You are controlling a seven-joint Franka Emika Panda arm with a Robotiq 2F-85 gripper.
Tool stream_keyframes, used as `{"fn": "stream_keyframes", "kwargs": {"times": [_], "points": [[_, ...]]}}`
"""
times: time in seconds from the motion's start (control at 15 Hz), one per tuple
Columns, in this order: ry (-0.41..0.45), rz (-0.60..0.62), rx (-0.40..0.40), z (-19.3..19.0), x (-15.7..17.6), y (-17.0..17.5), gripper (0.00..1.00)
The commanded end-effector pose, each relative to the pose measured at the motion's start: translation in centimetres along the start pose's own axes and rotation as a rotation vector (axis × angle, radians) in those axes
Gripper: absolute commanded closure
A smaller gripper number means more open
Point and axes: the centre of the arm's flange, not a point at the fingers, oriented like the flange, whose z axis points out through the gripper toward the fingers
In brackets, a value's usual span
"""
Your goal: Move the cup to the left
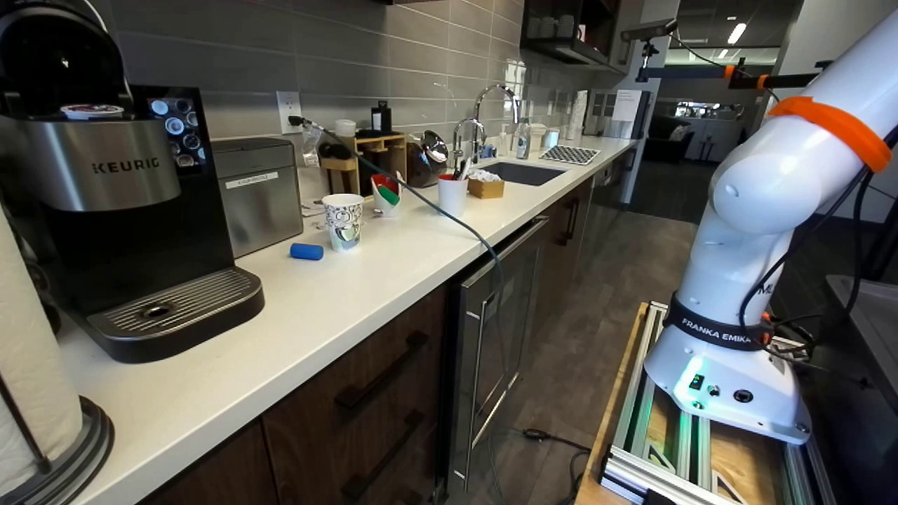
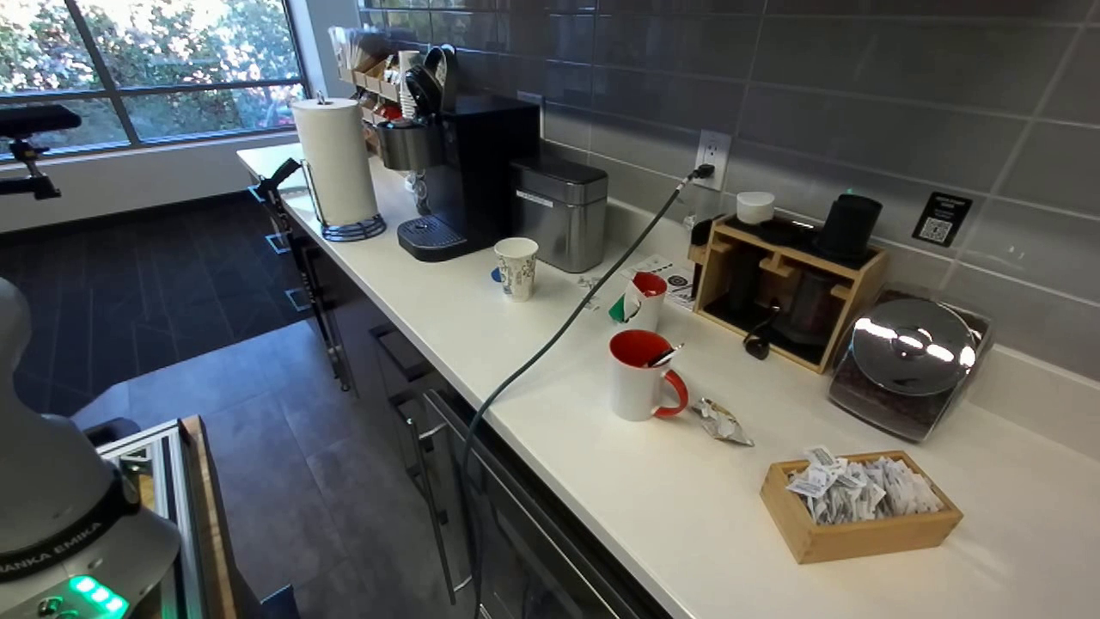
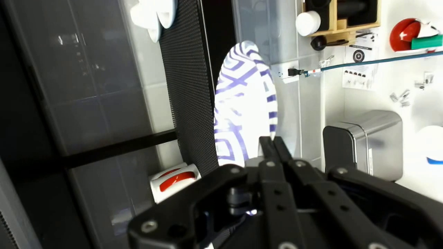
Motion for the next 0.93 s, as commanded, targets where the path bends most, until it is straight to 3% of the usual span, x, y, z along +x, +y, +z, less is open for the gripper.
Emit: {"fn": "stream_keyframes", "kwargs": {"times": [0.0, 0.27, 0.67, 0.87], "points": [[0.004, 0.000, -0.005, -0.2, 0.0, 0.2, 0.99], [0.006, 0.002, 0.005, 0.7, -0.2, 0.2, 1.00], [0.179, -0.134, 0.281, 2.0, 3.5, -7.8, 1.00], [0.193, -0.185, 0.463, 3.6, 2.9, -13.9, 1.00]]}}
